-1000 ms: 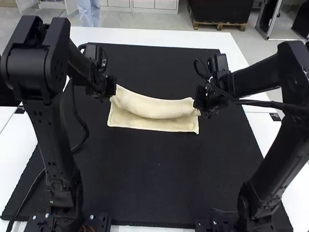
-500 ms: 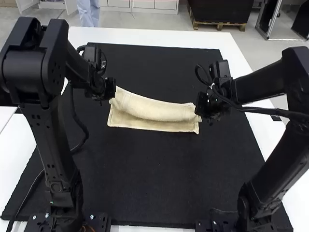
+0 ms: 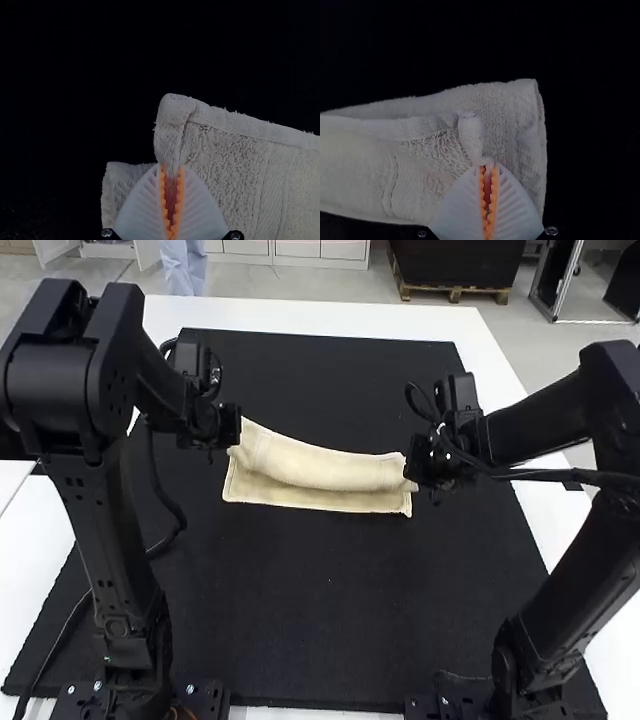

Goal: Fold the towel.

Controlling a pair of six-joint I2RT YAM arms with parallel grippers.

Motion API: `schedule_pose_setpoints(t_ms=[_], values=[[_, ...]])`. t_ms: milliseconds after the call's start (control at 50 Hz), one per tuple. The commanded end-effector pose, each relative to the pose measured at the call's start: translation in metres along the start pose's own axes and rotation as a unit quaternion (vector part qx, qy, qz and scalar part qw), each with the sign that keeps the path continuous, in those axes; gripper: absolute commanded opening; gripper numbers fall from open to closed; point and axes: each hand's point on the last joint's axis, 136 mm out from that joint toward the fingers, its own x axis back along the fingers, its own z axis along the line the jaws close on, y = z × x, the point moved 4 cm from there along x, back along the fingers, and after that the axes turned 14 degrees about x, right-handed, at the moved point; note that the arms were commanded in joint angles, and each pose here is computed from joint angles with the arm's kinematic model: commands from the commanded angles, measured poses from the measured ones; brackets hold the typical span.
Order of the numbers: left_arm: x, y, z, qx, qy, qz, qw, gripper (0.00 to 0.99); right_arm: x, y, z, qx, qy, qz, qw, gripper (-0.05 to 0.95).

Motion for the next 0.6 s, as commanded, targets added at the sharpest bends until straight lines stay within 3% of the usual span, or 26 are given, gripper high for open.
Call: schedule_pose_setpoints(t_ms=[0,580], values=[[0.001,0.002,-0.006,-0.006,-0.006,-0.006,0.9999,0.028,0.000,-0.001,-0.007,-0.006,-0.019,-0.006,1.000,0.00],[-0.016,-0.015,0.006,0.004,0.004,0.005,1.0000,0.028,-0.014,-0.005,-0.019,-0.010,-0.033,-0.009,0.999,0.00]])
